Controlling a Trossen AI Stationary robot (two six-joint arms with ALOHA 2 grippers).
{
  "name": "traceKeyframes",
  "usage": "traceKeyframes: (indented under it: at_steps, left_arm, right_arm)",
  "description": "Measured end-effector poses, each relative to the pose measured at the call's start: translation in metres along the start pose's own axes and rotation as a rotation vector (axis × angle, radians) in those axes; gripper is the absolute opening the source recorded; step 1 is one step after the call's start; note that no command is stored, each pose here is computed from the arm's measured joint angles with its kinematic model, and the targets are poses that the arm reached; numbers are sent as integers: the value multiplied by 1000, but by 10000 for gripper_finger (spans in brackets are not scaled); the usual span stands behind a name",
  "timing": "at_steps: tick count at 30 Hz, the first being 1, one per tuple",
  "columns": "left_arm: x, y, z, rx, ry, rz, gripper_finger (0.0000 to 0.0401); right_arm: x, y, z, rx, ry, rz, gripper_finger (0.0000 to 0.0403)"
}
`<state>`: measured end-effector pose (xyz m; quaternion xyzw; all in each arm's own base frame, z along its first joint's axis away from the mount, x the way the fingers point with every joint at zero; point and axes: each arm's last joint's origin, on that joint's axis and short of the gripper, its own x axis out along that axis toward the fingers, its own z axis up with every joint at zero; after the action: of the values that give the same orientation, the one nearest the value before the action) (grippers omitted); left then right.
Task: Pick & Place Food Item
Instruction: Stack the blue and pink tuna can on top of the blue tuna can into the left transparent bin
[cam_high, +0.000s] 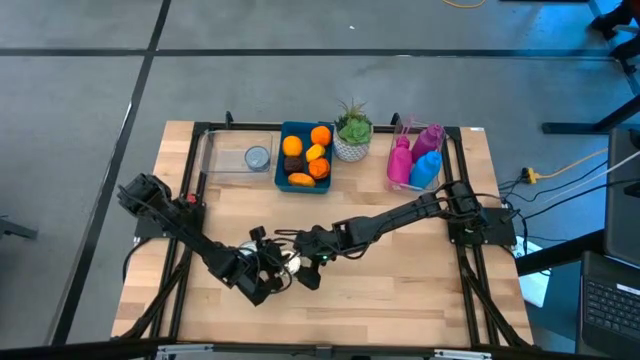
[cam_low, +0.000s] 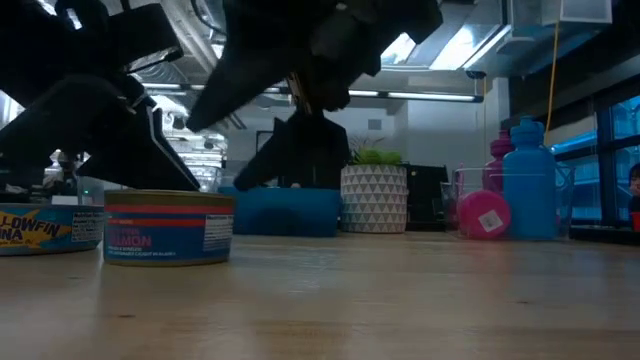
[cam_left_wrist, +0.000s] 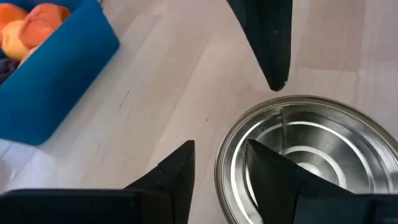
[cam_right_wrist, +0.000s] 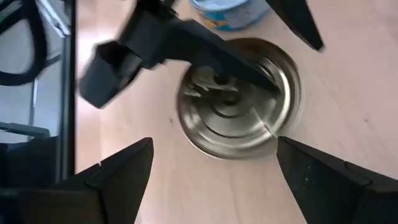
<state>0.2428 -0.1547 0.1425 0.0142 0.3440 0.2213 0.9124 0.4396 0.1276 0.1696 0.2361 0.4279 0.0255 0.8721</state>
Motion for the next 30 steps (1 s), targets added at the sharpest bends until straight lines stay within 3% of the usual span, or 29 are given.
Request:
traceKeyframes:
  at_steps: [4,15,30]
  left_arm:
    - [-2,5,-8,-10,39,52,143]
    - [-13,14,-21,-13,-20,191,143]
    - [-16,28,-15,23,-24,267,143]
  right_arm:
    - [0,-1,-1,4,0,-17,341]
    - [0,-2,-1,5,0,-37,341]
    - [0,-4,-3,5,4,-76,341]
